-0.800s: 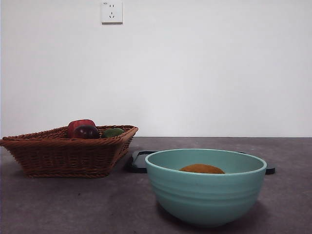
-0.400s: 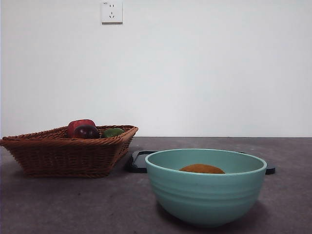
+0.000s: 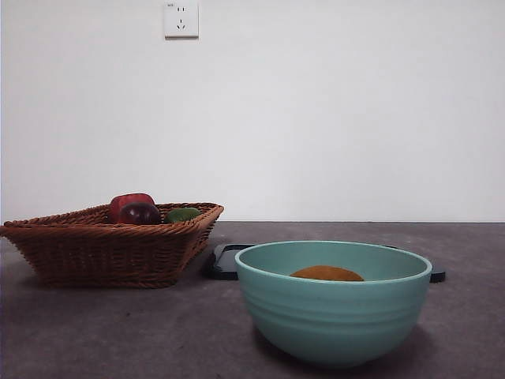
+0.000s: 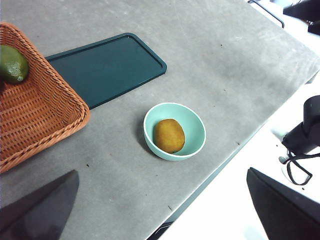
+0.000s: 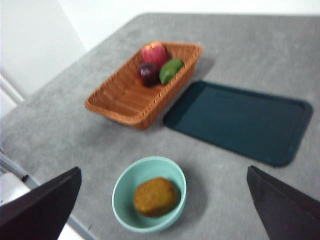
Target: Pick up the wifruite, put it on the bowl, pick up the plate, put it on desk
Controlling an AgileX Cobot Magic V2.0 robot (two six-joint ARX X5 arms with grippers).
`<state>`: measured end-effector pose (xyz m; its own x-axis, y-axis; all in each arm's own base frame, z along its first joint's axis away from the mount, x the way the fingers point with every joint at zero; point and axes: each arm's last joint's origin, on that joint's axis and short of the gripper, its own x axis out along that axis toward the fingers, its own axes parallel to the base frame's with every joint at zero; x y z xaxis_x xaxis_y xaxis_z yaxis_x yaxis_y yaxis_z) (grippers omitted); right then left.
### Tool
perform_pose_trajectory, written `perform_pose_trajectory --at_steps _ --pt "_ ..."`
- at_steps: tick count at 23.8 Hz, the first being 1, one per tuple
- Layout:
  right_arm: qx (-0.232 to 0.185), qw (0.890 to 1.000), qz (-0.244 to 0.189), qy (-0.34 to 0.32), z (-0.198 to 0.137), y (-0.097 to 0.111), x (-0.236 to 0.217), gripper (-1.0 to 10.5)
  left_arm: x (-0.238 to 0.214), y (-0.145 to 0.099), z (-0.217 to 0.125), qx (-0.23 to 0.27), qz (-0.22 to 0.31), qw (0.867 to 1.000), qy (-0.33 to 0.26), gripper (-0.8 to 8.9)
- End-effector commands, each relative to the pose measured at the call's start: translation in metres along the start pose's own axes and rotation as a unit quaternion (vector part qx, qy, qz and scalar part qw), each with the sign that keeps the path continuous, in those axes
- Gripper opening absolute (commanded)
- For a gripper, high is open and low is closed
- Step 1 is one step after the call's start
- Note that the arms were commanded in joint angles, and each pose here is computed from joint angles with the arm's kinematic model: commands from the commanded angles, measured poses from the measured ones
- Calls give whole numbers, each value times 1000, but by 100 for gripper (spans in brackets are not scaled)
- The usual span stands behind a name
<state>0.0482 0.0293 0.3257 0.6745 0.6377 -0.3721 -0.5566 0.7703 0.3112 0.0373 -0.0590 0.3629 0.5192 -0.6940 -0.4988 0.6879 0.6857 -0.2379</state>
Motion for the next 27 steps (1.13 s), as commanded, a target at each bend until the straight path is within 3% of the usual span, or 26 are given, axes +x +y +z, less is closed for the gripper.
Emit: perform_pose_trajectory --at_steps 1,8,13,16,20,27 --pt "8 1000 5 12 3 1 2 639 -1 -2 2 -1 -8 1000 -6 566" --pt "36 995 7 90 7 -7 27 639 -1 -2 2 1 -7 1000 -6 566" --pt "49 983 16 179 19 -16 69 639 -1 -2 2 1 -7 1000 -6 566" --pt "53 966 15 253 21 -19 103 639 -1 -2 2 1 -7 1000 -6 566" --pt "47 930 -31 363 12 -22 146 640 -1 -2 2 1 -7 1000 -6 566" --pt "39 887 -73 453 -10 -34 205 639 -1 -2 2 1 -7 1000 -6 566"
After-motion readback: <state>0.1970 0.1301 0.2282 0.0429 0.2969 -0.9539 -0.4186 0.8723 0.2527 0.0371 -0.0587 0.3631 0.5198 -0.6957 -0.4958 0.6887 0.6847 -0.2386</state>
